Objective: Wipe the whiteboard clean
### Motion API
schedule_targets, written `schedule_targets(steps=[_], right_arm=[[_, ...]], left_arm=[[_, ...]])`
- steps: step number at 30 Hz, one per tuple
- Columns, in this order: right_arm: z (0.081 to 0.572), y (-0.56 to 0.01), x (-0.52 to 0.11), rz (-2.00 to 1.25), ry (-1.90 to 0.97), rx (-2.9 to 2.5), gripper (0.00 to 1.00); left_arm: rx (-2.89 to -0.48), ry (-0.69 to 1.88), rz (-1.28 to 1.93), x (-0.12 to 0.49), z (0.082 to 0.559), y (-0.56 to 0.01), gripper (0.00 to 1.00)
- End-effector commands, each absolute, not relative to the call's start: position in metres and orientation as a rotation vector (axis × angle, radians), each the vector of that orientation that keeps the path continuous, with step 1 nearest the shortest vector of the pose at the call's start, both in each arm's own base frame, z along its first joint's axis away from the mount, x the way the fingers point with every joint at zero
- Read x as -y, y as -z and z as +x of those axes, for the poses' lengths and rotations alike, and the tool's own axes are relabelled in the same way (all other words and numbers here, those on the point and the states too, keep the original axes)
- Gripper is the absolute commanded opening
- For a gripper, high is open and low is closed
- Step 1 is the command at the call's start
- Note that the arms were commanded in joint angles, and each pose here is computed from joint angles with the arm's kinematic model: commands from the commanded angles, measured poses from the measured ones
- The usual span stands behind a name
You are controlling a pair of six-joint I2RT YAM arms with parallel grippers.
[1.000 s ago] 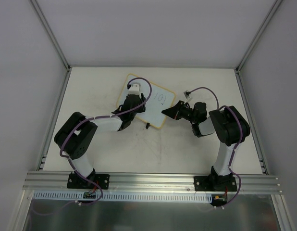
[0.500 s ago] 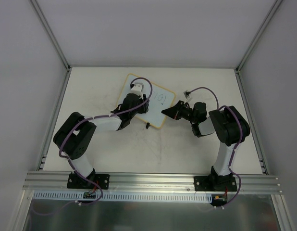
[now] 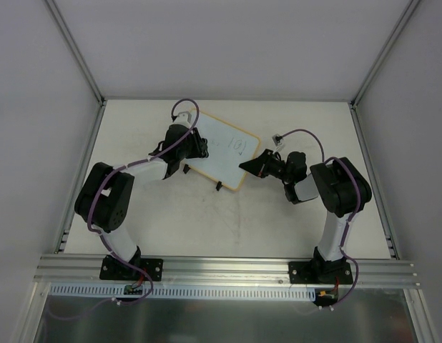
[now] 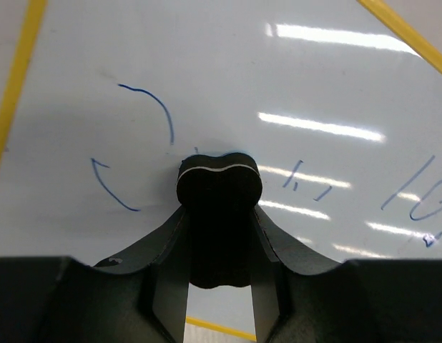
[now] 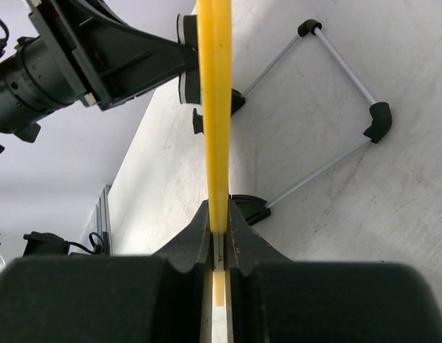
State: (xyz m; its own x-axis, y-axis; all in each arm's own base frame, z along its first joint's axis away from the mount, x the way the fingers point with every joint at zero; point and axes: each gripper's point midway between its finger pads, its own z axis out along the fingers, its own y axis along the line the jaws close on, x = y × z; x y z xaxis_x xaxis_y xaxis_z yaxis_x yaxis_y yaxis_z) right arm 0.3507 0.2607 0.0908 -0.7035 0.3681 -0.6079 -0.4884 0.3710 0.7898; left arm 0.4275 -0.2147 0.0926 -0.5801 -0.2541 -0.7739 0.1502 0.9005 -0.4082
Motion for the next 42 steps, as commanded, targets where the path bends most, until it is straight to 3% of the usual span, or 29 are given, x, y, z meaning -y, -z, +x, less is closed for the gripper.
schedule_targets(steps=[1,17,27,37,42], right_arm=[[0.362,-0.14,-0.263,-0.198,-1.412,-1.632,0.0],[0.363,-0.14,-0.26,-0.19,-1.409,-1.635,0.0],[0.363,-0.141,-0.26,-0.19,-1.411,-1.631,0.0],[0.364,-0.14,-0.26,-0.179,-1.415,-1.638,0.0],[0.362,-0.139,-0.26,-0.181,-1.417,-1.64,0.0]], left_arm=[[-2.34,0.176,-0.267,0.137,0.414,-0.011,0.0],[-2.459,0.096,-0.56,0.112,0.403,0.017,0.0],[-2.41,0.168,-0.501,0.119,0.405,-0.021,0.0],[-2.476,-0.122,-0.582,0.084,0.393,-0.018,0.0],[-2.468,-0.148,-0.609,0.072,0.393,-0.02,0.0]])
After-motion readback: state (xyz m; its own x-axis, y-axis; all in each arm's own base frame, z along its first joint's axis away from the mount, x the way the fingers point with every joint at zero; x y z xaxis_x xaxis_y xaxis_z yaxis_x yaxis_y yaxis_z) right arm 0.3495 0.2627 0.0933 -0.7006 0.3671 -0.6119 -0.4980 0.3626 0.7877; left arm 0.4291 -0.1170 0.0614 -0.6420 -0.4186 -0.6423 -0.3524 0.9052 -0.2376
